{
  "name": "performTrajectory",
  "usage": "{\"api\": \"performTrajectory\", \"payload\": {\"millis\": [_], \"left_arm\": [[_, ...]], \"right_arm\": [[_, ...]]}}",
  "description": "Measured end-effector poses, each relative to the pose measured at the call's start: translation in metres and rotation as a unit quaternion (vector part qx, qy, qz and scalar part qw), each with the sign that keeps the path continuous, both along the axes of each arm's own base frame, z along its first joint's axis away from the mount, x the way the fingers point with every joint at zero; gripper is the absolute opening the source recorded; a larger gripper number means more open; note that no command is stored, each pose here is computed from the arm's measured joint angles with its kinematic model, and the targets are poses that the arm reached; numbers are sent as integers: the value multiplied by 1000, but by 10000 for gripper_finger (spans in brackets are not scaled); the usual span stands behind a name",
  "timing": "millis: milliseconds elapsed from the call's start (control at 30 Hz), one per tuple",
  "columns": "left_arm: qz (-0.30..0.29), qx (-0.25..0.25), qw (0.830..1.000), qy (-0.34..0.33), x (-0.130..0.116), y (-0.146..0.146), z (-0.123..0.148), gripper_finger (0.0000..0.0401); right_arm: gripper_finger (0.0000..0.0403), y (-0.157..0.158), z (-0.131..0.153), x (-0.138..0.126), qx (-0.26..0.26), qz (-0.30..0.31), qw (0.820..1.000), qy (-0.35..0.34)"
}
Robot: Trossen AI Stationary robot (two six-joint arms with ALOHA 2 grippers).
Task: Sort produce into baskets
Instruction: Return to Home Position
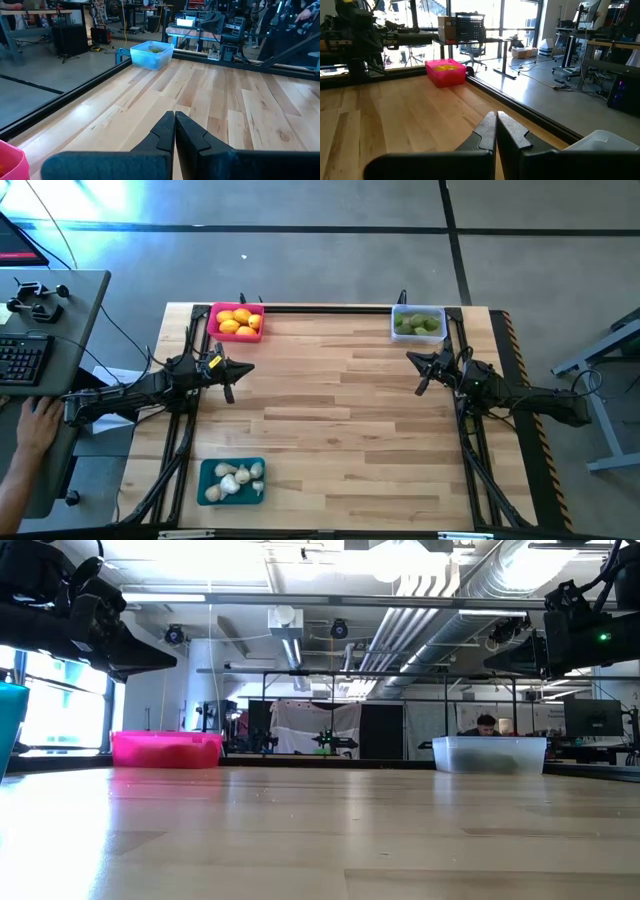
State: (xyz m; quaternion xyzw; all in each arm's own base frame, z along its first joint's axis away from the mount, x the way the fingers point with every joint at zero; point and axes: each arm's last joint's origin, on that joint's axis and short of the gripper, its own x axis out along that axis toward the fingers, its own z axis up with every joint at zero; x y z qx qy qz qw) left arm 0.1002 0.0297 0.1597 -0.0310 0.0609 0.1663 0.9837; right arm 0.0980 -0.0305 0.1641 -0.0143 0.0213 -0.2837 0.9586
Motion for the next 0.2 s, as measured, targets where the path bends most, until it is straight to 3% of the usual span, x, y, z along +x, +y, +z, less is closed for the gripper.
{"api": "performTrajectory", "payload": {"millis": [200], "left_arm": [[0, 0, 1000, 0, 0, 0, 0, 0]], "right_arm": [[0, 0, 0, 0, 0, -2, 1000, 0]]}}
